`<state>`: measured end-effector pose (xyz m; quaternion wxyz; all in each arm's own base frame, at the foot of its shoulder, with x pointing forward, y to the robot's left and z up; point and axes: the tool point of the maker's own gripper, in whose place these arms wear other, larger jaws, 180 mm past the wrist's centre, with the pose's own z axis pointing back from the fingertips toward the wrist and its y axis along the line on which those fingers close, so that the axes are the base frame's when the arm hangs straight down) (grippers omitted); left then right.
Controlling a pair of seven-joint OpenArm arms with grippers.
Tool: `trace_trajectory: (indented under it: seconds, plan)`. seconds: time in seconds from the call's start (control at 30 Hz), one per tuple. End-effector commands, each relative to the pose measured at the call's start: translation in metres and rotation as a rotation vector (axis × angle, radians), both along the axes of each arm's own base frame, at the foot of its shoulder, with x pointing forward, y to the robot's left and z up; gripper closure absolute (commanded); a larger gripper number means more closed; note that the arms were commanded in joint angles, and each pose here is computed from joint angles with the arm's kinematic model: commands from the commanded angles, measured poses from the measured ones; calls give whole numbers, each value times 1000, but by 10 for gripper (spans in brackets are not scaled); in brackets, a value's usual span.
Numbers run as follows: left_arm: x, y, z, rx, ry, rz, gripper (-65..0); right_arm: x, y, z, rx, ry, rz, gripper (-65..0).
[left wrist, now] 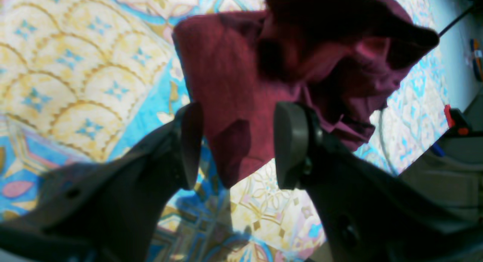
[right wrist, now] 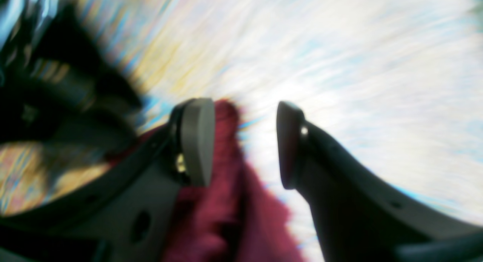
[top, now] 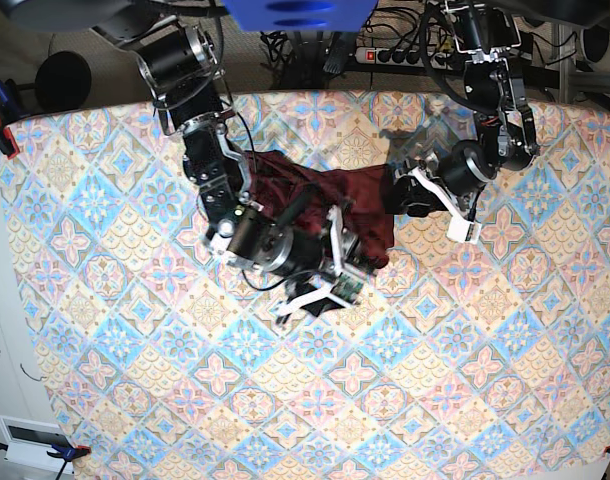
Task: Layout the t-shirt on the table in an organized manner, then fold the t-shirt properly
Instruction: 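Lift the strip ends with both grippers and fold them toward the middle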
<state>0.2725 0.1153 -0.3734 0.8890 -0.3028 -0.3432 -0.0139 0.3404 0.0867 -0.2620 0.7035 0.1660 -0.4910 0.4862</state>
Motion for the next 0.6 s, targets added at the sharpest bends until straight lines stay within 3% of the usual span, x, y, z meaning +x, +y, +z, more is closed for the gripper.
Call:
trace_trajectory:
  seconds: [0.0, 0.23, 0.37, 0.57]
  plan:
    - [8, -1, 14, -15, -51, -1, -298, -3, -5, 3, 26, -2, -11, -259]
    - [1, -18, 45, 10, -146, -65, -299, 6, -82, -26, -9, 55, -201, -259]
    - [-3, -35, 51, -15, -146, -122, -300, 13, -105, -41, -16, 102, -269, -259]
    - [-2, -35, 52, -25, -144, -112, -305, 9, -112, -62, -32, 159, -284, -259]
